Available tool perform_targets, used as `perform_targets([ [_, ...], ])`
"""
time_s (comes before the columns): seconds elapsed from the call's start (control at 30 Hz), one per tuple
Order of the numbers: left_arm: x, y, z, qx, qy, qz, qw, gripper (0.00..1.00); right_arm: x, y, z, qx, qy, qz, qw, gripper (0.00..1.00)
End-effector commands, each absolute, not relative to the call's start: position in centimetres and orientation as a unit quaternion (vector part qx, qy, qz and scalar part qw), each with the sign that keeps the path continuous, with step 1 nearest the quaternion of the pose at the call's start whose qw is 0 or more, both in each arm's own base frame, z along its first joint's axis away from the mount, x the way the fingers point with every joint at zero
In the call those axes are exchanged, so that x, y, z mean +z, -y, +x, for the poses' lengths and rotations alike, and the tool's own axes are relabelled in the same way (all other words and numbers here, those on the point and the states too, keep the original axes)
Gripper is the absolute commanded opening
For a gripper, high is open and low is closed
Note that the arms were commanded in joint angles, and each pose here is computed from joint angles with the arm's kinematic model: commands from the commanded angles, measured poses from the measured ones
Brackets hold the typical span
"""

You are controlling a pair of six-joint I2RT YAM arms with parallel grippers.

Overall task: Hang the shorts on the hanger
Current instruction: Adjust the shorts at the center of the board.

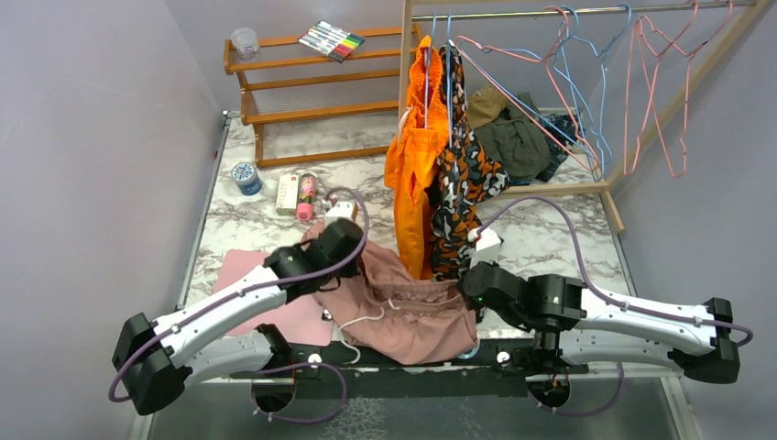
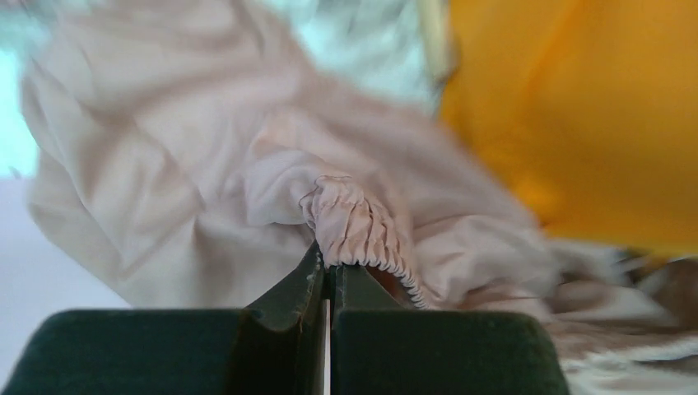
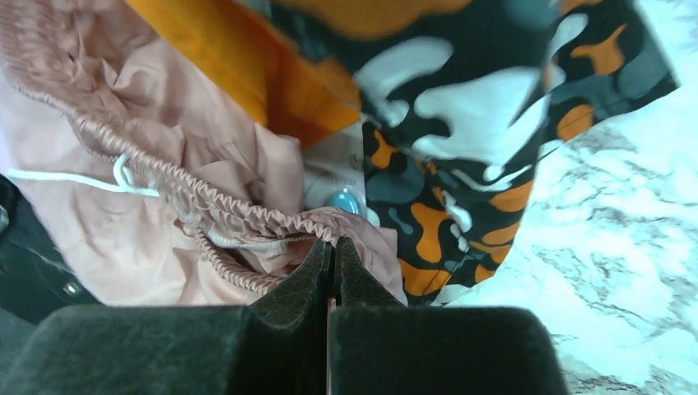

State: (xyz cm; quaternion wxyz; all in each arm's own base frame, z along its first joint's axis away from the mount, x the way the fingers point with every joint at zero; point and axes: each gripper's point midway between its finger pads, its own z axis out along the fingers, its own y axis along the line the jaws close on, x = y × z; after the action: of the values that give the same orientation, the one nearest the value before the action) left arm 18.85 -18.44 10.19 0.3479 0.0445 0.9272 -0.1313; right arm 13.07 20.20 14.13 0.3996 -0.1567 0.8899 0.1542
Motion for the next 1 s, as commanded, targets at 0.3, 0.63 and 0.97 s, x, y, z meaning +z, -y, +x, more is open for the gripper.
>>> perform_targets([
  [0.3, 22.0, 22.4, 21.5, -0.276, -0.868, 0.034, 0.412, 0.0, 17.5, -17.5, 15.3, 0.12, -0.882, -0.038, 0.454, 0.01],
  [0.63, 13.6, 22.0, 18.8, -0.283, -0.897, 0.006, 0.339, 0.0, 11.1, -19.2, 13.8, 0.123, -0.909, -0.05, 0.395, 0.01],
  [0.97, 12.6, 21.7, 19.2, -0.267, -0.903, -0.006, 0.336, 0.0, 11.4, -20.1, 13.2, 0.139, -0.905, -0.113, 0.387, 0.06],
])
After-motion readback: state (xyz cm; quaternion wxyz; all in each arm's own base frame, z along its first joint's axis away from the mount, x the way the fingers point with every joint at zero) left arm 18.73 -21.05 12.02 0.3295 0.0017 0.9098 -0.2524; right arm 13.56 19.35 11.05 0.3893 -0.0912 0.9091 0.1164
